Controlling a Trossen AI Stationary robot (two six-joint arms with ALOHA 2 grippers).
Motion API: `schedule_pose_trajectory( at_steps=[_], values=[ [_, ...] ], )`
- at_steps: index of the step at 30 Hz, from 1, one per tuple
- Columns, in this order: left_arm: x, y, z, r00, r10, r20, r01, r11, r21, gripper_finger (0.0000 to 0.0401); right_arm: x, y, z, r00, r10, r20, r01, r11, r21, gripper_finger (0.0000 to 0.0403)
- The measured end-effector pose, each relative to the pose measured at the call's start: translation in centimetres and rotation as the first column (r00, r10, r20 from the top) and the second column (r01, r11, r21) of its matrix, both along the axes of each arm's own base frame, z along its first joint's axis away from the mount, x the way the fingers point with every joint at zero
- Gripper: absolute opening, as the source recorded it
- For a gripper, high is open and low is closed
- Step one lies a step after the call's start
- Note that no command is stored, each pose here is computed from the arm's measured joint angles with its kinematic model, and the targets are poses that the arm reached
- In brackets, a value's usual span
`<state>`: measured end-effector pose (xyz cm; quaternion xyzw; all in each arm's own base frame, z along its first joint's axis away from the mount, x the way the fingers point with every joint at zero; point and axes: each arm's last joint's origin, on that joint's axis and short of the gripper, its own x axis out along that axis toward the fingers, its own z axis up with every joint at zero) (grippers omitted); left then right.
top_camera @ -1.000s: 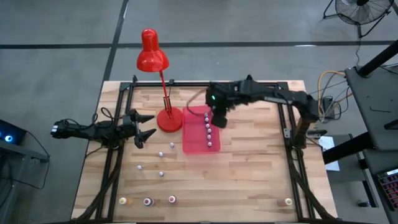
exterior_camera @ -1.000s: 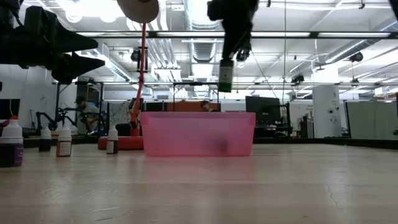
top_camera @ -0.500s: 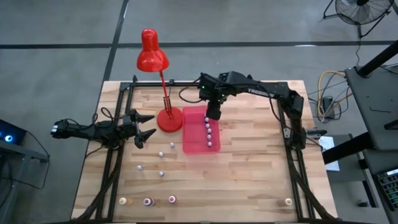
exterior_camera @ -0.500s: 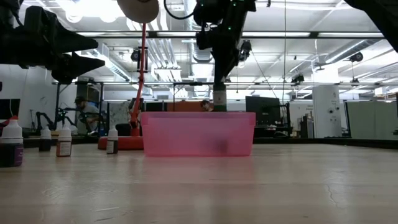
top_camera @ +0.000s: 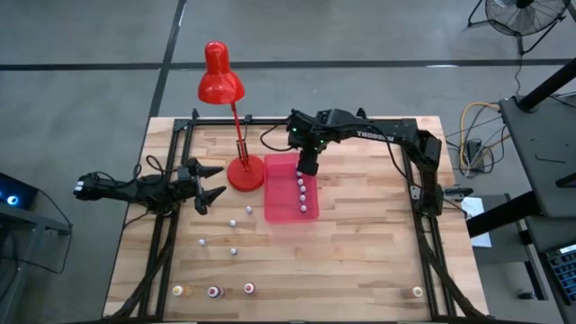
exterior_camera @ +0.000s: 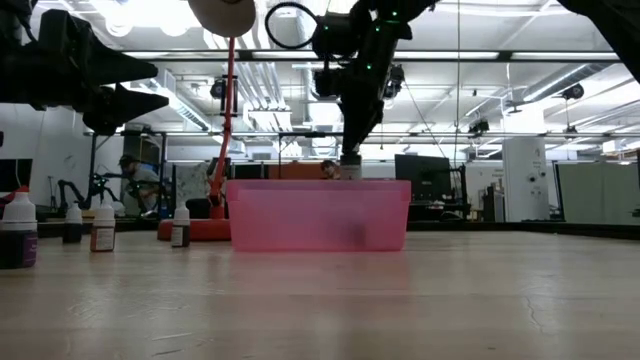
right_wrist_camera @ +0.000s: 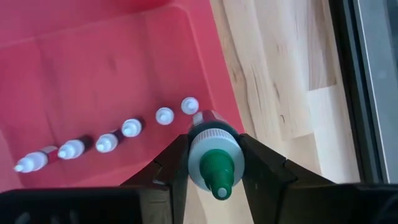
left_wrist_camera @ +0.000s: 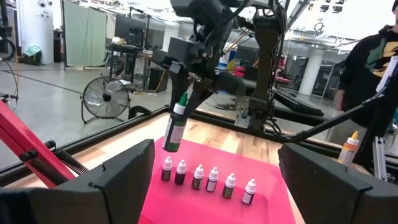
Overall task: Pick & Place food coloring
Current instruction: Put the big green food coloring bottle into the bin
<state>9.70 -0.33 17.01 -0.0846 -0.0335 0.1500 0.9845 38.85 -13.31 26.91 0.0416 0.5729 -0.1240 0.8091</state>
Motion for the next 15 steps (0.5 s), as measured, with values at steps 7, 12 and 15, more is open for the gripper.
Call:
schedule_pose_trajectory(
  at_steps=[7, 12, 15],
  values=[
    [0.0, 0.0, 0.0, 1.0, 0.0, 0.0, 0.0, 1.0, 0.0, 0.0314, 0.0, -0.3, -1.2, 1.0, 0.005, 0.0, -0.005, 1.0, -0.004, 0.0108],
    [0.0, 0.0, 0.0, 1.0, 0.0, 0.0, 0.0, 1.0, 0.0, 0.0314, -0.2, -0.7, -1.5, 1.0, 0.002, -0.004, -0.002, 1.0, -0.007, 0.0108],
    [0.0, 0.0, 0.0, 1.0, 0.0, 0.0, 0.0, 1.0, 0.0, 0.0314, -0.3, -0.8, -2.0, 1.0, 0.006, -0.015, -0.006, 1.0, -0.005, 0.0108]
  ],
)
